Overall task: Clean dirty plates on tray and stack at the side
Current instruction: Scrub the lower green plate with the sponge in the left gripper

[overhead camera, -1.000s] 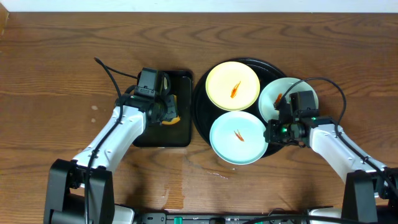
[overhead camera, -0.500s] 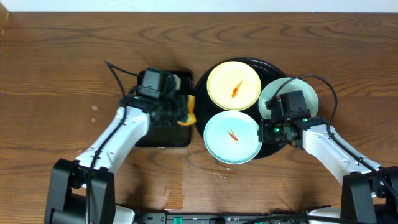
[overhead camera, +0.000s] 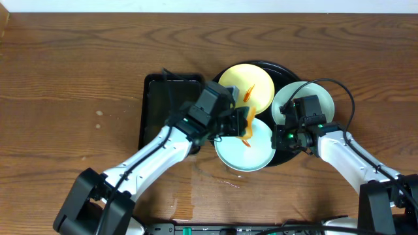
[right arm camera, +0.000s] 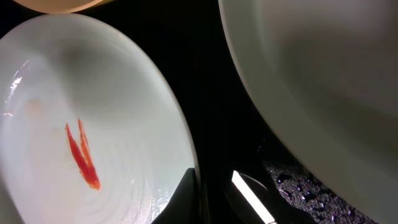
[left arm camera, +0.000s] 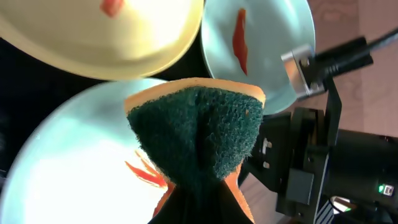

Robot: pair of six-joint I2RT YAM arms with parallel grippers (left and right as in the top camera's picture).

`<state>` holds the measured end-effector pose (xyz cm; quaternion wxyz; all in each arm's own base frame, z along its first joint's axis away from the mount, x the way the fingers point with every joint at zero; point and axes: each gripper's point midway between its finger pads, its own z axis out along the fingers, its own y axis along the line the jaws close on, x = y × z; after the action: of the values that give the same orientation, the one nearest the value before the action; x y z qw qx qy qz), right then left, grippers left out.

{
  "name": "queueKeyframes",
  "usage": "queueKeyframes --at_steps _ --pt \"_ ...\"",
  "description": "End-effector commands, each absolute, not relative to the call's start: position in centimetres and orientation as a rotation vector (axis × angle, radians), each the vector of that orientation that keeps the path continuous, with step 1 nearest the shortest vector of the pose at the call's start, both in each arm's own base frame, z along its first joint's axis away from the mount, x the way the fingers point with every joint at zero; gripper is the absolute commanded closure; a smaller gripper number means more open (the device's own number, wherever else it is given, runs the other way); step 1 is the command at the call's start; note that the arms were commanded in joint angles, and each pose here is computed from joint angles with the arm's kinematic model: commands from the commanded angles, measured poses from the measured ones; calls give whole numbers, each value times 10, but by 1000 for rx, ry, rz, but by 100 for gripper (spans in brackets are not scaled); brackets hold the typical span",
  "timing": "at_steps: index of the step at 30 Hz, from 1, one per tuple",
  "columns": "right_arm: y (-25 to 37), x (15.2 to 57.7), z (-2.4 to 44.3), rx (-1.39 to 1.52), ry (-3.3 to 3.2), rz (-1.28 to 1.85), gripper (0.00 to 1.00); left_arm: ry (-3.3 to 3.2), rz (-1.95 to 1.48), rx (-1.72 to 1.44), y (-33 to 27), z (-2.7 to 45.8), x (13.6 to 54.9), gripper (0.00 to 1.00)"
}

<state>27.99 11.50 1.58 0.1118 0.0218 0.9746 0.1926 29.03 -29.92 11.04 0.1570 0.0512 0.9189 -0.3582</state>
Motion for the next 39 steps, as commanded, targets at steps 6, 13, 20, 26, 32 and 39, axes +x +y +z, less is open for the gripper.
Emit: queueKeyframes --at_steps 6,13,20,26,32,39 --pt "118 277 14 67 2873 566 99 2615 -722 318 -306 79 298 93" --pt "118 276 14 69 2877 565 99 2643 -706 394 -329 50 284 93" --pt "118 276 14 69 2878 565 99 2672 -694 423 -337 32 275 93" --pt "118 275 13 70 2881 565 99 2636 -524 338 -316 27 298 92" --pt "117 272 13 72 2894 562 99 2639 -438 248 -291 24 317 92" --pt "117 272 12 73 2898 561 99 2598 -450 185 -275 46 333 93"
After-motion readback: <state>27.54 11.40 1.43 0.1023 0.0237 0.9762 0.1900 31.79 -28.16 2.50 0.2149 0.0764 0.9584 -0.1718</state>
